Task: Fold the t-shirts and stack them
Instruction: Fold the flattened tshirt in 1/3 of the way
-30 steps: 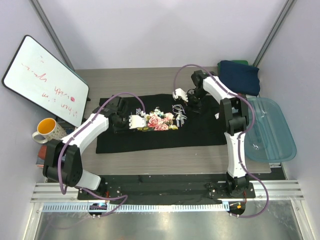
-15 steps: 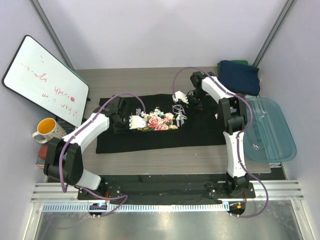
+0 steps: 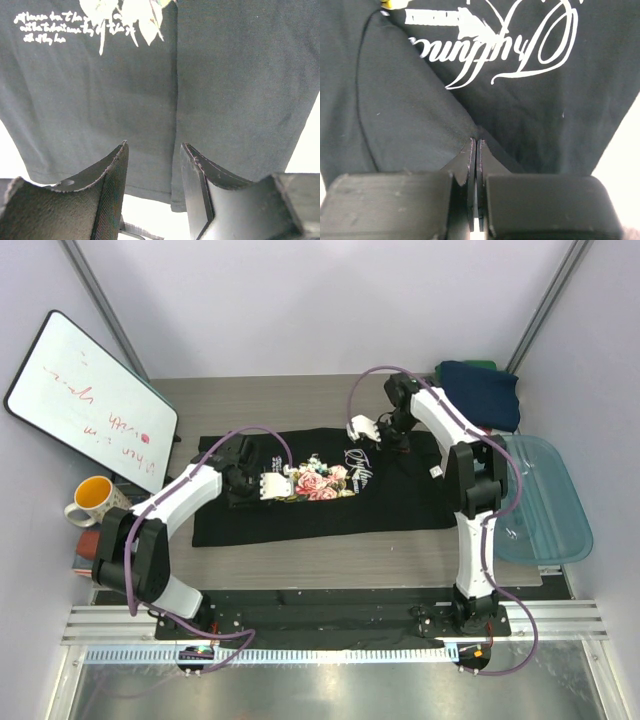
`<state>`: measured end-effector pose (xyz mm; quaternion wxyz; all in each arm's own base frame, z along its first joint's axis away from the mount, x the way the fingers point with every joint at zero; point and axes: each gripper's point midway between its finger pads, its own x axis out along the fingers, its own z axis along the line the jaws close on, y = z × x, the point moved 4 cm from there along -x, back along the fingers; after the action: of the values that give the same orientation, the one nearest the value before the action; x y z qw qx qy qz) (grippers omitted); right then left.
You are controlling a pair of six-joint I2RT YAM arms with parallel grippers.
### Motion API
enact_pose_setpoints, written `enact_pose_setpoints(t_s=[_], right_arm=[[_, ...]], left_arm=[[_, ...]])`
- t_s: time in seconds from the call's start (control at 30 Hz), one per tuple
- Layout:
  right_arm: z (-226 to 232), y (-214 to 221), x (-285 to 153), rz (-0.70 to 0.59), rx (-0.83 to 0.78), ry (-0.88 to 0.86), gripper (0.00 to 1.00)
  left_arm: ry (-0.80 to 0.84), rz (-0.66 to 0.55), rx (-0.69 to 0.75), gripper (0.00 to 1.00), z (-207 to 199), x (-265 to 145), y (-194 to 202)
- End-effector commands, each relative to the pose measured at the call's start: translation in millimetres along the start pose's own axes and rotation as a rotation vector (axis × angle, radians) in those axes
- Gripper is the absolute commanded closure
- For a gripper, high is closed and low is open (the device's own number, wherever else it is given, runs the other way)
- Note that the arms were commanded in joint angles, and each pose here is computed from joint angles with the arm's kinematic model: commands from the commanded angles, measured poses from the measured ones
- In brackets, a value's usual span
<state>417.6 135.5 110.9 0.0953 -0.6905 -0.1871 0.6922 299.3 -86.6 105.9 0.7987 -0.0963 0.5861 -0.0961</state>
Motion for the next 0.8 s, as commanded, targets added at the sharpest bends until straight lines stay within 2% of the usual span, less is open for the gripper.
enact_pose_setpoints(t_s=[0.0, 0.27, 0.57, 0.77], right_arm=[[24.0, -10.6, -29.8, 0.013, -0.043, -0.012, 0.99], [106.7, 14.8, -33.3, 0.112, -0.028, -0.254, 0.99], [145.5, 33.1, -30.2, 0.188, 0.0, -0.374, 0.99], [152.1, 39.2, -30.1, 0.231, 0.008, -0.393, 0.7]], left_arm=[[-0.056, -0.026, 0.022, 0.53, 16.9, -6.7, -8.3], [-0.066, -0.009, 0.026, 0.54, 17.3, -7.3, -5.1], [-0.077, -0.005, 0.032, 0.54, 18.8, -6.8, -4.4], [-0.082, -0.001, 0.031, 0.54, 19.4, -7.2, -3.5]])
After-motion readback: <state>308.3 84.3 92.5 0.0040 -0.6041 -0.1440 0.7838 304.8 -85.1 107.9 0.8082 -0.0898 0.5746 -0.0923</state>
